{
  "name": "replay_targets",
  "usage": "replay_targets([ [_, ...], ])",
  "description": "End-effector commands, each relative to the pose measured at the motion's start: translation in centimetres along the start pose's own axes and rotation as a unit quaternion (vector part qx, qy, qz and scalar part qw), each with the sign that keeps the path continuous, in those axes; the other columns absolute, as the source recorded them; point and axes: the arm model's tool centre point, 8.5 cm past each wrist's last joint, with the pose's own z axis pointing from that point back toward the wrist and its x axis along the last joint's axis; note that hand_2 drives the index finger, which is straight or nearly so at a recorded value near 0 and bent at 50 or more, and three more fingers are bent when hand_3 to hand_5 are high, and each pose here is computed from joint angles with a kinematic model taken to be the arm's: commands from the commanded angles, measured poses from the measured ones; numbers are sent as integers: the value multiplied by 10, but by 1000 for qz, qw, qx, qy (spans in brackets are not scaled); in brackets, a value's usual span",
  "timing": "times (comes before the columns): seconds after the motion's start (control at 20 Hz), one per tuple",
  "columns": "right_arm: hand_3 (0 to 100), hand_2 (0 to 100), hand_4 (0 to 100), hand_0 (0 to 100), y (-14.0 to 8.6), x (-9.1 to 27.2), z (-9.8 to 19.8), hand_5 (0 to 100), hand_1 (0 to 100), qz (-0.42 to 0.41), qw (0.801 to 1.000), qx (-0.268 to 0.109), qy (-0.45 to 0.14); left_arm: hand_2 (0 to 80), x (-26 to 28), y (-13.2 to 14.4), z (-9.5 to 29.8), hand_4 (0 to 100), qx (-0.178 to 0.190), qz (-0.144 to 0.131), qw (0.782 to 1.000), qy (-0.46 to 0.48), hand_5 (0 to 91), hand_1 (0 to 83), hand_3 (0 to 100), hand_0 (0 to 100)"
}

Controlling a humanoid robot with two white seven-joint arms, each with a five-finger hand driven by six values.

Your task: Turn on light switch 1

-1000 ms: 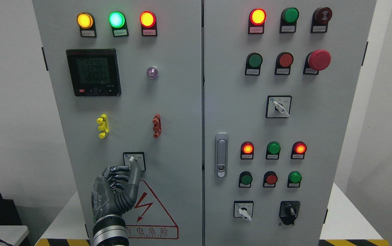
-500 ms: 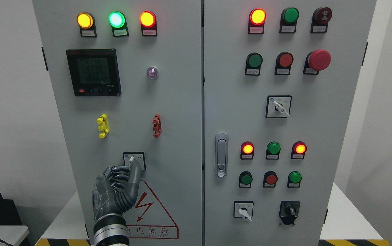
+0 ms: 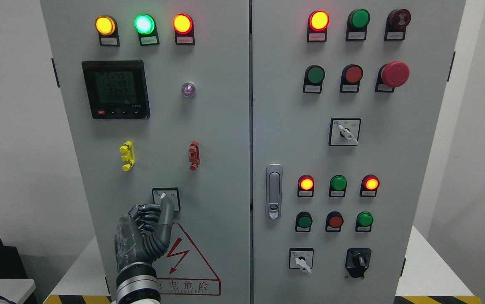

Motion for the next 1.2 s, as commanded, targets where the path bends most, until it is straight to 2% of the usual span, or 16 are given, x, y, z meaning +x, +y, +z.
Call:
replay_targets([
  [0.0,0,0,0,120,1,0,0,0,389,-4,1000,1,0,487,0,-1,0,846,-1,-1,1000,2,879,361,747,333],
  [0.4,0,0,0,120,1,0,0,0,389,-4,1000,1,0,489,1,-1,-2,845,-2,-4,1000,6,880,364,747,345],
  [0.65,0,0,0,120,1,1,0,0,389,-4,1000,1,0,488,2,-1,-3,845,-2,-4,1000,7,880,395,745,270],
  [1.15,0,0,0,120,1,0,0,0,389,-4,1000,1,1,489,2,-2,-3,846,-3,-4,1000,6,880,400,747,263],
])
